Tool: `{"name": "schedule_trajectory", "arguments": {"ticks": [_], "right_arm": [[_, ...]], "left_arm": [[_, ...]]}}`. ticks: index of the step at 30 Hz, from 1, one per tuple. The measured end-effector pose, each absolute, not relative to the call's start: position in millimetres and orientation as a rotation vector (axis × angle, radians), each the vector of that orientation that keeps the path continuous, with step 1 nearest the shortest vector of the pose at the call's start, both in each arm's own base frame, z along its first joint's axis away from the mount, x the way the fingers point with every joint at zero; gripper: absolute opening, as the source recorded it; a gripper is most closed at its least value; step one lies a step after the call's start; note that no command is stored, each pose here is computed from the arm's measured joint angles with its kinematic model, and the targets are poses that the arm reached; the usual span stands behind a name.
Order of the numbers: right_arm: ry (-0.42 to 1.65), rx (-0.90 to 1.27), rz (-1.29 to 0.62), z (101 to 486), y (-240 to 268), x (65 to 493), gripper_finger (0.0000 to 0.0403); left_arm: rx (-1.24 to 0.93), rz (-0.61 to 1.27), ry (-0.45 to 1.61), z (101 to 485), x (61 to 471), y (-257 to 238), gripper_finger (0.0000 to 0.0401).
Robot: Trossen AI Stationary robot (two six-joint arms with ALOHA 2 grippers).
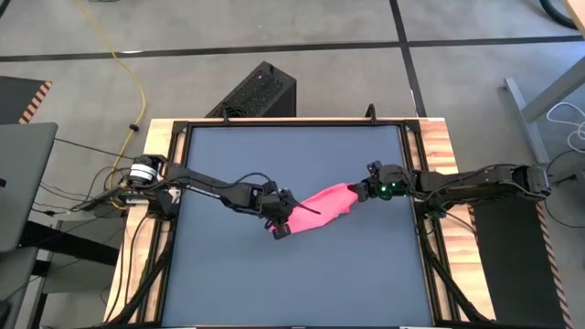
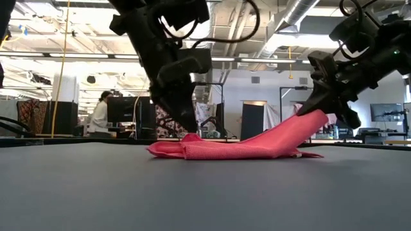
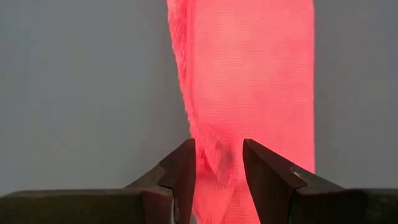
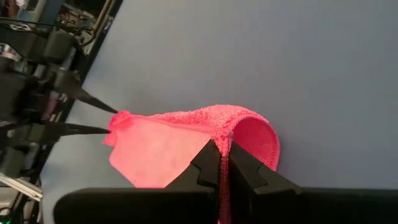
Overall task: Roll towel
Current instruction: Fold the pink towel
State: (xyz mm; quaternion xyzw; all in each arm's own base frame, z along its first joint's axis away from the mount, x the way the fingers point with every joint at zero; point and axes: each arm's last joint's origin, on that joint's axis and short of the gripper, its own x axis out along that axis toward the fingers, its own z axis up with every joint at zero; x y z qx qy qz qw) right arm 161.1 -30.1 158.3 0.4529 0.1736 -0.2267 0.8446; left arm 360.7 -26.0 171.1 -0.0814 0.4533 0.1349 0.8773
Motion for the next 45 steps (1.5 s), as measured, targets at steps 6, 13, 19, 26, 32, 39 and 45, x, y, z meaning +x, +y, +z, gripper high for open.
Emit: {"name": "schedule_trajectory", "arguments": {"ticks": [6, 13, 19, 26, 32, 39, 45], "right_arm": [[0.363, 0.963, -0.479, 158.5, -30.1, 161.2, 0.0036], [0.364, 0.964, -0.480, 158.5, -30.1, 161.2, 0.0036], [0.364, 0.963, -0.479, 158.4, -30.1, 161.2, 0.0036], [0.368, 0.962, -0.481, 158.1, -30.1, 161.0, 0.0036], [0.356, 0.945, -0.507, 158.2, -31.2, 160.7, 0.0034], [0.341, 0.916, -0.513, 159.3, -31.7, 161.0, 0.0014], [0.218, 0.908, -0.453, 170.8, -32.9, 166.4, 0.0014]], "left_arm": [[-0.181, 0.283, 0.964, 164.0, 362.3, -26.8, 0.0121], [-0.181, 0.283, 0.972, 162.4, 362.0, -27.0, 0.0114], [-0.180, 0.282, 0.972, 162.4, 362.1, -27.0, 0.0043], [-0.184, 0.274, 0.962, 163.0, 363.0, -27.3, 0.0002], [-0.157, 0.319, 0.958, 174.3, 356.4, -25.5, 0.0000], [-0.145, 0.389, 0.828, 222.1, 338.8, -21.2, 0.0000], [-0.167, 0.432, 0.729, 251.9, 325.1, -18.6, 0.0000]]}}
